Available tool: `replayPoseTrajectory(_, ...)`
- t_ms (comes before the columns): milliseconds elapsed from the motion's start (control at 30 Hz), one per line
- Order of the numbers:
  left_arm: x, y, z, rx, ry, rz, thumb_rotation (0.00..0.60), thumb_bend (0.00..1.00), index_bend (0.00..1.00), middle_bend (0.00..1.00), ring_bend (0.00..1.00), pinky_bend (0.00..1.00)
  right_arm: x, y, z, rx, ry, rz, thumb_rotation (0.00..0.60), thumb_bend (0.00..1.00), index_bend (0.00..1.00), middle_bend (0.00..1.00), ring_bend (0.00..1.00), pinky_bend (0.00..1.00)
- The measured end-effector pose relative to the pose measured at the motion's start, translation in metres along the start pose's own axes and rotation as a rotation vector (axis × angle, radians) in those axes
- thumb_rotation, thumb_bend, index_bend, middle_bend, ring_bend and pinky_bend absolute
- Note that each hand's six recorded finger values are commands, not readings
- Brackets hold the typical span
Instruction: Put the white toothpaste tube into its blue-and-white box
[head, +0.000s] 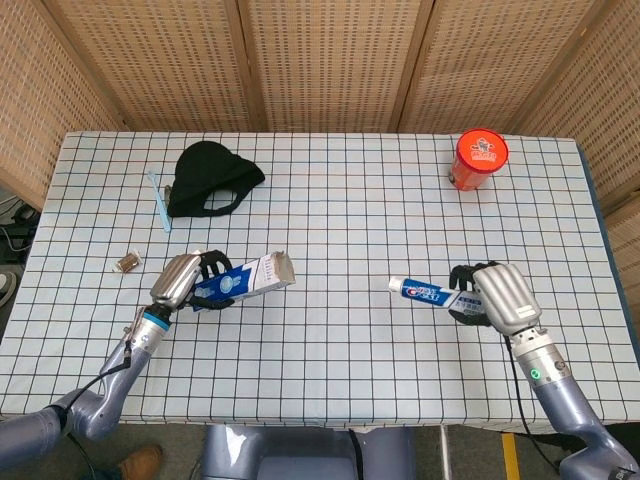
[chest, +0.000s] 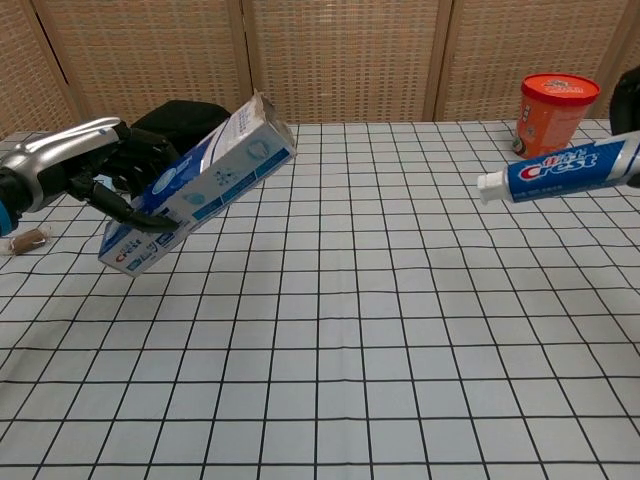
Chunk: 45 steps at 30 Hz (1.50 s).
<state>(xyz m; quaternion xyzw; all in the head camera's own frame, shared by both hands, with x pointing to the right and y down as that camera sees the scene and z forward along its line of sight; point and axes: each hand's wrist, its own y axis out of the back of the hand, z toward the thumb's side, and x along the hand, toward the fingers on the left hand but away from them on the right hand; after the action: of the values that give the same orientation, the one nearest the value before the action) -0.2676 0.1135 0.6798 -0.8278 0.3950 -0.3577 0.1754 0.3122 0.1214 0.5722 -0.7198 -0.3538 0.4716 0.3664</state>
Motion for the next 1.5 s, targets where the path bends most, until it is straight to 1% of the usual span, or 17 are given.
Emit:
replayPoseTrajectory(167, -0.001, 0.001, 0.003, -0.094, -0.075, -0.030, 0.600, 0.14, 0.56, 0.45, 0.49, 0.53, -0.007, 0.029, 0.009, 0.018, 0.023, -0.025, 0.600, 0.63, 0.68, 0.68, 0.61, 0.60)
replayPoseTrajectory(267, 0.001, 0.001, 0.003, -0.121, -0.112, -0.034, 0.600, 0.14, 0.56, 0.45, 0.49, 0.52, -0.012, 0.049, 0.014, 0.025, 0.033, -0.036, 0.600, 0.63, 0.68, 0.68, 0.61, 0.60)
replayPoseTrajectory(400, 0.008, -0.001, 0.008, -0.129, -0.158, -0.031, 0.600, 0.15, 0.56, 0.45, 0.49, 0.52, -0.018, 0.075, 0.024, 0.021, 0.043, -0.046, 0.600, 0.63, 0.68, 0.68, 0.62, 0.60)
replayPoseTrajectory(500, 0.009, -0.003, 0.011, -0.116, -0.173, -0.036, 0.600, 0.15, 0.56, 0.45, 0.49, 0.52, -0.024, 0.095, 0.032, -0.014, 0.052, -0.057, 0.600, 0.63, 0.68, 0.68, 0.62, 0.60)
replayPoseTrajectory(633, 0.013, -0.009, 0.012, -0.106, -0.185, -0.039, 0.600, 0.15, 0.56, 0.45, 0.49, 0.52, -0.030, 0.115, 0.044, -0.054, 0.061, -0.024, 0.600, 0.63, 0.68, 0.68, 0.62, 0.60)
replayPoseTrajectory(733, 0.015, -0.011, 0.014, -0.112, -0.189, -0.036, 0.600, 0.16, 0.56, 0.45, 0.49, 0.52, -0.035, 0.125, 0.057, -0.073, 0.076, 0.001, 0.600, 0.63, 0.68, 0.68, 0.62, 0.60)
replayPoseTrajectory(933, 0.021, -0.010, 0.019, -0.125, -0.199, -0.028, 0.600, 0.16, 0.56, 0.45, 0.49, 0.52, -0.038, 0.127, 0.074, -0.081, 0.100, 0.044, 0.600, 0.63, 0.68, 0.68, 0.62, 0.60)
replayPoseTrajectory(1200, 0.028, -0.013, 0.028, -0.142, -0.209, -0.034, 0.600, 0.16, 0.56, 0.45, 0.49, 0.52, -0.041, 0.124, 0.090, -0.090, 0.124, 0.052, 0.600, 0.63, 0.68, 0.68, 0.62, 0.60)
replayPoseTrajectory(1500, 0.031, -0.017, 0.030, -0.159, -0.204, -0.038, 0.600, 0.17, 0.56, 0.45, 0.49, 0.52, -0.041, 0.124, 0.106, -0.110, 0.148, 0.056, 0.600, 0.63, 0.68, 0.68, 0.62, 0.60)
